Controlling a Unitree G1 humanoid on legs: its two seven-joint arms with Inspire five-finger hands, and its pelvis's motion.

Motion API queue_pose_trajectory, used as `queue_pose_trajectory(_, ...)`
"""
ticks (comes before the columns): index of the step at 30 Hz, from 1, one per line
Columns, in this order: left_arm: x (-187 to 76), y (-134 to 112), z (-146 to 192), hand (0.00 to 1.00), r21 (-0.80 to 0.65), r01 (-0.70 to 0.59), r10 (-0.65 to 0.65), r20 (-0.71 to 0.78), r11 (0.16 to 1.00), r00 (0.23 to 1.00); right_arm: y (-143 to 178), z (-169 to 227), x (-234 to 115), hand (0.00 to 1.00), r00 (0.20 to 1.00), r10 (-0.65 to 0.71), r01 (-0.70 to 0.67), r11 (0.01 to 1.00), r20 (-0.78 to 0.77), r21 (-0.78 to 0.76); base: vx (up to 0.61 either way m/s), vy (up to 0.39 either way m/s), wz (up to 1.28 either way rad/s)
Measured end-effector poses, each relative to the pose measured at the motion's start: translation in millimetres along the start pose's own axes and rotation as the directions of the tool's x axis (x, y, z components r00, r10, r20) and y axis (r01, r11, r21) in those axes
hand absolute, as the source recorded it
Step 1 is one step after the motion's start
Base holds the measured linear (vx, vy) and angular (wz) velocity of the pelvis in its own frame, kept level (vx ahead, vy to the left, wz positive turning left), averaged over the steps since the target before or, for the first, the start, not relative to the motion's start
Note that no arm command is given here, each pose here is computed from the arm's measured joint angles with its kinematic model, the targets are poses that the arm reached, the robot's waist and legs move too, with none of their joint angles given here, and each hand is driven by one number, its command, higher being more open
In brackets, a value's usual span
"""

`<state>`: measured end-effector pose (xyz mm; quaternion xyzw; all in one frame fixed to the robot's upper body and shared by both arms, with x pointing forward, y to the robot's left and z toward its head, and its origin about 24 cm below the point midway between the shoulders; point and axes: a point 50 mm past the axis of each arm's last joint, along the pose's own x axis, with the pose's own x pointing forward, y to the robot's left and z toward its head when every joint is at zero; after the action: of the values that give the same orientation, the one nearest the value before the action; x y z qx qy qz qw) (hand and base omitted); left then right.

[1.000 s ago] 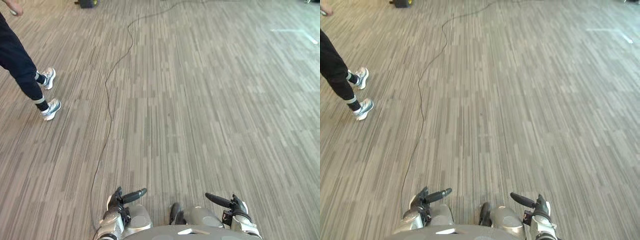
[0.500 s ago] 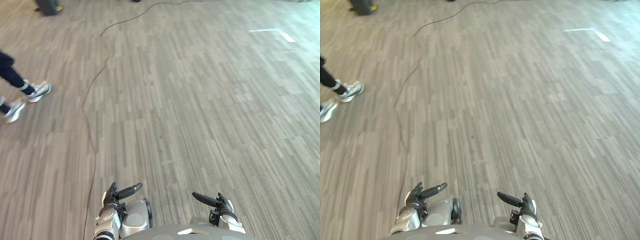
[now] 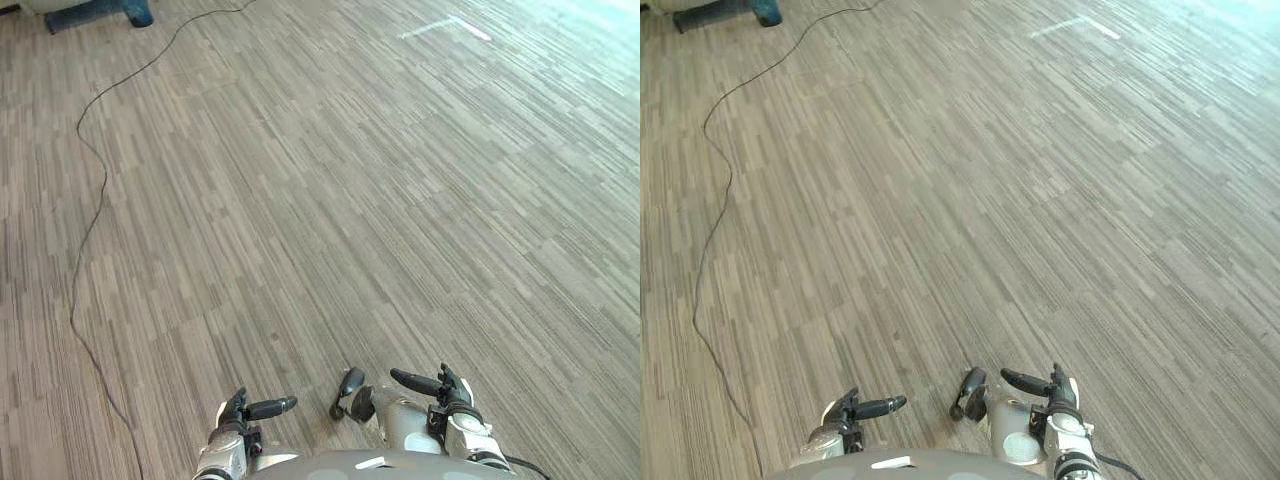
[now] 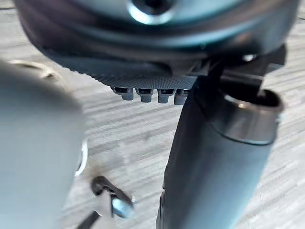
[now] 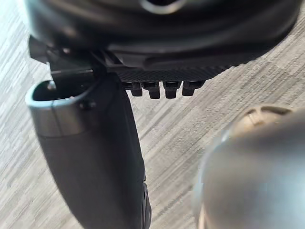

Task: Pick up cushions and gather them together orderly.

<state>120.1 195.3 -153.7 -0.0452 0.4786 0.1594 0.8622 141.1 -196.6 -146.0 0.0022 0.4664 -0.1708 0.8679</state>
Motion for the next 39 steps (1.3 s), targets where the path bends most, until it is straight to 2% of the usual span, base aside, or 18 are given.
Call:
queue_pose_trajectory(4, 0.2, 2.7, 16.4, 1.0, -0.007, -0.002, 0.003, 0.085, 1.0, 0.996, 5.8, -5.7, -1.0, 1.0, 1.0, 0.019, -0.019, 1.0, -0.024, -0.022, 0.39, -0.005, -1.05)
queue_pose_trajectory(12, 0.4, 1.0, 23.9, 1.0, -0.076, 0.002, 0.007, 0.117, 0.997, 0.993, -1.5, -22.3, -2.3, 1.0, 0.995, -0.013, 0.008, 0.999, -0.098, -0.053, 0.45, 0.14, -0.73)
queue_pose_trajectory(17, 1.5, 11.2, 18.2, 1.0, -0.099, -0.032, 0.04, 0.085, 0.995, 0.996, 3.7, -36.3, -7.7, 1.0, 0.991, 0.001, -0.004, 1.0, -0.133, -0.021, 0.65, 0.271, -0.77)
queue_pose_trajectory(23, 1.0, 14.9, 0.4, 1.0, -0.006, -0.032, 0.032, 0.002, 0.999, 0.999, 3.6, -15.6, -3.6, 1.0, 0.999, 0.017, -0.018, 0.999, -0.03, -0.043, 0.52, 0.141, -0.16)
queue_pose_trajectory(28, -0.6, 20.0, -9.5, 1.0, 0.004, -0.044, 0.045, -0.038, 0.999, 0.998, 6.9, -4.0, -0.7, 1.0, 0.999, 0.032, -0.032, 0.999, -0.005, -0.032, 0.54, -0.1, 0.08)
queue_pose_trajectory(30, -1.2, 11.6, -12.5, 1.0, 0.006, -0.026, 0.027, -0.045, 1.0, 0.999, -0.7, -5.0, 0.2, 1.0, 1.0, 0.011, -0.011, 1.0, -0.013, -0.006, 0.72, -0.249, 0.22)
queue_pose_trajectory(35, -2.0, 3.2, -10.8, 1.0, -0.09, -0.028, 0.025, -0.034, 0.996, 0.999, -2.7, -3.9, -0.6, 1.0, 1.0, 0.002, -0.002, 1.0, -0.012, 0.021, 0.63, -0.225, -0.12)
queue_pose_trajectory(39, -2.5, 18.0, -0.5, 1.0, -0.142, -0.063, 0.067, 0.025, 0.988, 0.997, 4.6, -11.1, -3.2, 1.0, 0.999, 0.016, -0.015, 0.999, -0.037, 0.03, 0.52, -0.075, -0.69)
